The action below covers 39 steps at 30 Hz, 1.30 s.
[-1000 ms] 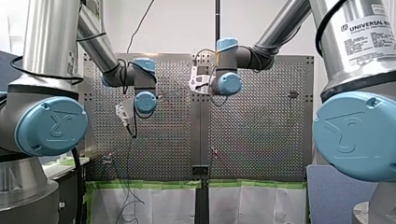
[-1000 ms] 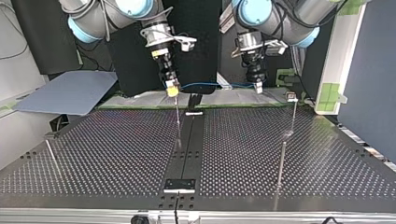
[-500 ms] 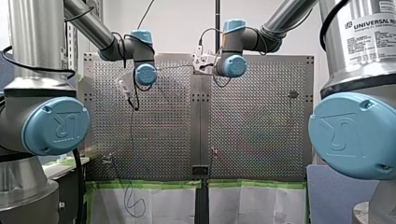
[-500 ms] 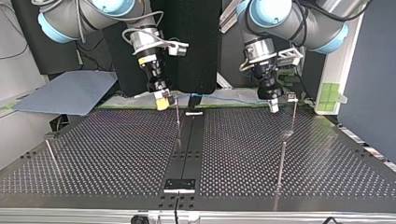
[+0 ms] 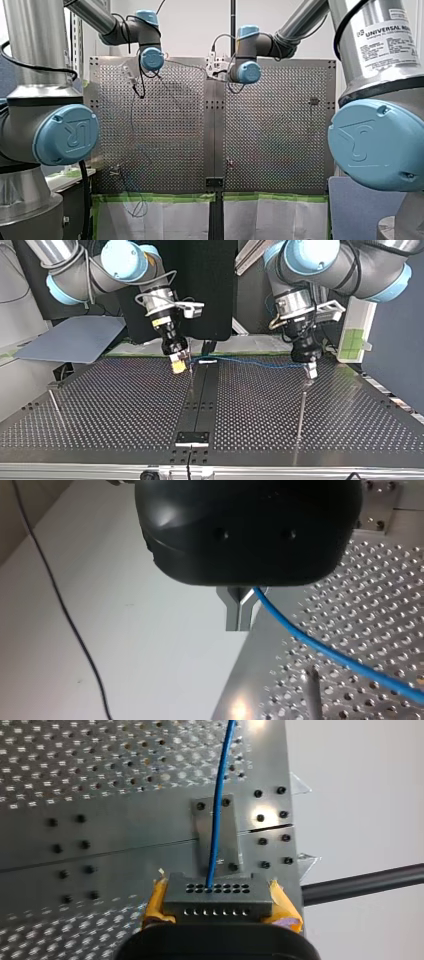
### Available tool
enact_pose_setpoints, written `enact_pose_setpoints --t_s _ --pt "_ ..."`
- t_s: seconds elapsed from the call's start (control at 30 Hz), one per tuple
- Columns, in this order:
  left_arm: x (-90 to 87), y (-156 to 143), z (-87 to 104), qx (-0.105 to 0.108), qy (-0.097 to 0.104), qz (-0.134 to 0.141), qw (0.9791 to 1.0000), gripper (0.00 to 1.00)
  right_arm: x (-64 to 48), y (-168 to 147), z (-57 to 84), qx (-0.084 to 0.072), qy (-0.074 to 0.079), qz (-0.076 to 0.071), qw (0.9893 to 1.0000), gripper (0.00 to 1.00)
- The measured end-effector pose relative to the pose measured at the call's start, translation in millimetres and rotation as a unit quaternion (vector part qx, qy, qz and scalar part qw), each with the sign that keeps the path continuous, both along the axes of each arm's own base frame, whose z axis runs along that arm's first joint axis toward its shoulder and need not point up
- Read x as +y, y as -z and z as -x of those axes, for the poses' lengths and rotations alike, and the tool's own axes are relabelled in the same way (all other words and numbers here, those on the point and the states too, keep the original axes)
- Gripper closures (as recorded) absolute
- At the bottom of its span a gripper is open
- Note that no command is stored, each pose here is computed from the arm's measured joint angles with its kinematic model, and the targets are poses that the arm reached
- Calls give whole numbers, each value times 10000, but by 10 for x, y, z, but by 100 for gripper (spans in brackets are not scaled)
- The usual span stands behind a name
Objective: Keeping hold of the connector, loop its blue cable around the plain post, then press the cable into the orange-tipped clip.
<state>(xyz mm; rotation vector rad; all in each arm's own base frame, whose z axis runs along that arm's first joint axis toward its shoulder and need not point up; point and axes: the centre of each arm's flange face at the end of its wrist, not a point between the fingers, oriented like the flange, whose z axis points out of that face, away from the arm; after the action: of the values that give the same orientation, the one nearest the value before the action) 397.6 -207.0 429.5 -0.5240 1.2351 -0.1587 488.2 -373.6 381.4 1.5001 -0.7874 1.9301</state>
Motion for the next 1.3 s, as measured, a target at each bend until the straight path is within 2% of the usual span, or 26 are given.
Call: enact_pose_setpoints --t_s 0.23,0.43,0.57,0.73,0.97,1.17,1.3 --pt "63 17 -323 258 -58 -106 9996 100 -127 -238 -33 -124 29 207 9997 100" --pt "208 -154 -538 179 -100 -116 9997 100 -209 -406 -48 -202 -29 360 9991 100" --pt "365 -308 -664 107 -109 -147 9998 100 -261 -502 -48 -230 -57 419 9988 100" --pt "580 -333 -808 53 -185 -166 9997 100 -308 -567 -50 -235 -134 477 9985 100" --pt "818 -247 -1123 59 -224 -176 9996 100 -374 -509 -70 -200 -209 451 9986 100" --pt "943 -220 -1258 -46 -244 -142 9996 100 -459 -412 -152 -140 -253 376 9989 100" --pt "1003 -91 -1355 60 -232 -149 9996 100 -527 -367 -207 -106 -259 330 9991 100"
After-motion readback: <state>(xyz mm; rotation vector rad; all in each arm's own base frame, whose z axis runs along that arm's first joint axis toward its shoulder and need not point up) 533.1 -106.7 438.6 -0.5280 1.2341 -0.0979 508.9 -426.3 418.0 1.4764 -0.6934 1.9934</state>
